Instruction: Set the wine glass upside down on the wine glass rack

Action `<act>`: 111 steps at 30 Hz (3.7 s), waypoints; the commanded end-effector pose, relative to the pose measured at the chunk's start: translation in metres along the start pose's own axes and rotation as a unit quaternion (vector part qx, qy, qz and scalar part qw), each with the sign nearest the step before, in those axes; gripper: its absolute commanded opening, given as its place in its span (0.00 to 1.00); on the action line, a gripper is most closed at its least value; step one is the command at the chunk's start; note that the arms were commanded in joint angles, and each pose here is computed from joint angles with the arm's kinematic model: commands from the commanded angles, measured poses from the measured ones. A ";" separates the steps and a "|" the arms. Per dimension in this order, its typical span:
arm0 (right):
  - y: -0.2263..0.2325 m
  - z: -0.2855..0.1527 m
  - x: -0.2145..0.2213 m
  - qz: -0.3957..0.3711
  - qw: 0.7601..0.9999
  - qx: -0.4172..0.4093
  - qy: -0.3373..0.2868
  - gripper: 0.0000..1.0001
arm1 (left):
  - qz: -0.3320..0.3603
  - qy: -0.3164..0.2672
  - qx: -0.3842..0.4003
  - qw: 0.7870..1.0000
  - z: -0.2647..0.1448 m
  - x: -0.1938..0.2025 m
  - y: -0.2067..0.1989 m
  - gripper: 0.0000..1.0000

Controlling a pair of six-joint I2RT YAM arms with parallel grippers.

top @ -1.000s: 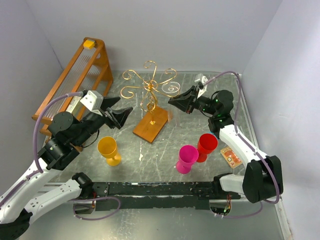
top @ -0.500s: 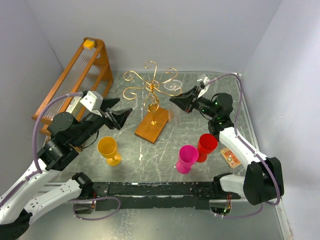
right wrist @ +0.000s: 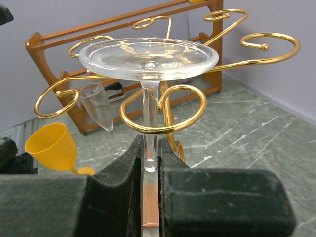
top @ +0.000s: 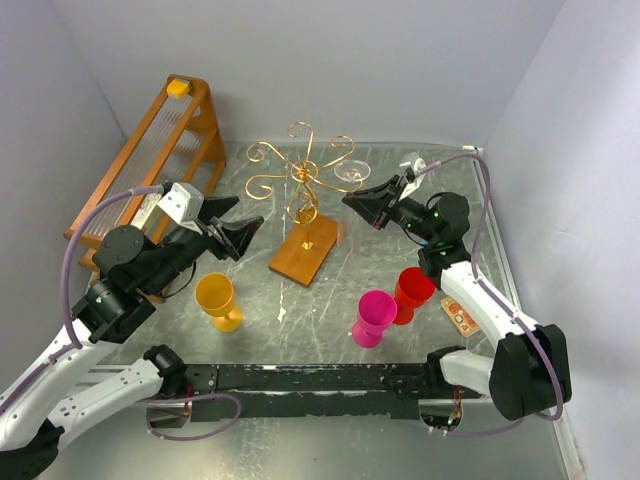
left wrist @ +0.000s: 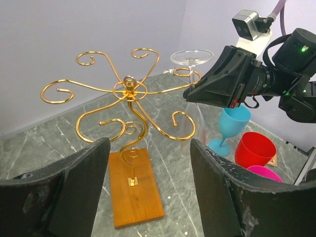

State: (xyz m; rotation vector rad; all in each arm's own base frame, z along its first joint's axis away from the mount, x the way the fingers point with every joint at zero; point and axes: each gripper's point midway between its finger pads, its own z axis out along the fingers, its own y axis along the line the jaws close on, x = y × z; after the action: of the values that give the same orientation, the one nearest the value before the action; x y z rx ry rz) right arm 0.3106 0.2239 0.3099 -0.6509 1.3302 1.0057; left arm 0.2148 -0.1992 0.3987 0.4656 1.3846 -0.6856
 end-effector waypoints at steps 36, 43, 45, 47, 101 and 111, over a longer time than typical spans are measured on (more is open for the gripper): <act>-0.027 0.003 0.015 0.020 0.997 0.074 0.006 0.56 | -0.024 -0.013 -0.010 1.000 -0.003 -0.020 0.000 0.77; -0.028 -0.025 -0.001 0.024 0.987 0.159 0.013 0.77 | -0.044 -0.001 0.003 0.999 0.003 -0.014 -0.006 0.84; -0.030 -0.038 -0.004 0.029 0.980 0.196 0.021 0.78 | -0.054 0.000 0.011 0.998 0.004 -0.014 -0.010 0.85; -0.029 -0.051 -0.005 0.046 0.972 0.228 0.022 0.78 | -0.064 0.004 0.019 0.998 0.005 -0.013 -0.013 0.87; -0.101 -0.188 0.093 0.157 0.707 0.638 0.263 0.05 | -0.108 0.004 -0.009 0.994 -0.013 -0.013 -0.008 0.96; -0.095 -0.177 0.043 0.144 0.740 0.626 0.199 0.00 | -0.127 -0.009 0.010 0.992 -0.012 -0.030 -0.016 0.96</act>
State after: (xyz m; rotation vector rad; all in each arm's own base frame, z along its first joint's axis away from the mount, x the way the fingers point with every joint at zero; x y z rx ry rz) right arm 0.2995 0.0361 0.1719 0.4343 2.2888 -0.0888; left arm 0.2041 -0.1950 0.3986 0.3055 1.4957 -0.8268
